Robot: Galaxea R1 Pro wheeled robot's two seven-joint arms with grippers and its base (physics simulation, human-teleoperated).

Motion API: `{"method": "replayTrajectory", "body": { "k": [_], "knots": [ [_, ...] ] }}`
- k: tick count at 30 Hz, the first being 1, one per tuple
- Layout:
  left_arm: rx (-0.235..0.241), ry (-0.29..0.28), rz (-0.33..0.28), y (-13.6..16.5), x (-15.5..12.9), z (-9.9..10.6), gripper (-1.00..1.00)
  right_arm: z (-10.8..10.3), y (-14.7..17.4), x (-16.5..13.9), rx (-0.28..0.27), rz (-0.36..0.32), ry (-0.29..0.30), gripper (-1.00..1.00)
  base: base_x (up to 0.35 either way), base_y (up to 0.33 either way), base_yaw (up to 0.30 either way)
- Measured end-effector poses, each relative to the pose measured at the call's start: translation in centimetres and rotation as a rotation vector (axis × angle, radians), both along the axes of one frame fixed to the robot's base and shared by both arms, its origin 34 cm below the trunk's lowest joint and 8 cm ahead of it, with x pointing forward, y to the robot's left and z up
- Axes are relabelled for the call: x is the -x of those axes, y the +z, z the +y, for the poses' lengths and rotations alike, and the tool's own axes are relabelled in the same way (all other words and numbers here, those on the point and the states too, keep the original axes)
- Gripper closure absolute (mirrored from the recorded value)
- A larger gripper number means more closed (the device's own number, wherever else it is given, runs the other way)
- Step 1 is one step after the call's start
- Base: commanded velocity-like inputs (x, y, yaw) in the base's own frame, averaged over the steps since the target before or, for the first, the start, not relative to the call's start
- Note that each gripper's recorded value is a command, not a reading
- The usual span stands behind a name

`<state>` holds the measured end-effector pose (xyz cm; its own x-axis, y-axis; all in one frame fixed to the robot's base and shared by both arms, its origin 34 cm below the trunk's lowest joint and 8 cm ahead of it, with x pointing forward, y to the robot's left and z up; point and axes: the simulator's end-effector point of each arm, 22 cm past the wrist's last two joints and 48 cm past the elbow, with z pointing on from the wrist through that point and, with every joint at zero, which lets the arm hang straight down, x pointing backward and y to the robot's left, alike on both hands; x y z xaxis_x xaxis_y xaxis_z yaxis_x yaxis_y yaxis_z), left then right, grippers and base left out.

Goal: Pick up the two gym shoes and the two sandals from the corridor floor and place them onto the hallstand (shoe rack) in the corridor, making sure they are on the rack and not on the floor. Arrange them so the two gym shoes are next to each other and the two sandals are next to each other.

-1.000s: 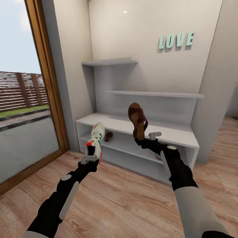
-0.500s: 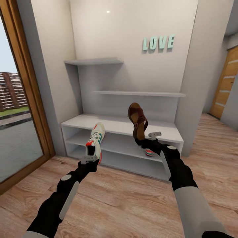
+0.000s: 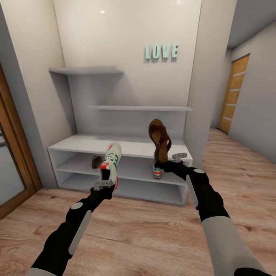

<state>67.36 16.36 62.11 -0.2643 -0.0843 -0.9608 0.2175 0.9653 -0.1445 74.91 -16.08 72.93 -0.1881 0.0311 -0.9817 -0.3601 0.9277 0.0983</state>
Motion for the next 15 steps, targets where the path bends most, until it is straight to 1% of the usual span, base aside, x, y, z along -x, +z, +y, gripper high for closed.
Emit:
{"method": "replayTrajectory", "body": {
  "k": [6,8,15],
  "knots": [
    [0.000,0.000,0.000,0.00,0.00,-0.01,1.00,0.00,0.01,0.01,-0.001,0.000,0.000,1.00,0.000,0.275,-0.296],
    [0.000,0.000,0.001,-0.02,0.00,0.00,1.00,0.00,0.03,0.01,-0.001,-0.001,0.000,1.00,0.000,0.206,-0.296],
    [0.000,0.000,0.000,0.00,0.00,0.00,1.00,0.01,0.02,0.00,-0.001,0.000,0.000,1.00,0.000,0.039,-0.296]
  ]
}}
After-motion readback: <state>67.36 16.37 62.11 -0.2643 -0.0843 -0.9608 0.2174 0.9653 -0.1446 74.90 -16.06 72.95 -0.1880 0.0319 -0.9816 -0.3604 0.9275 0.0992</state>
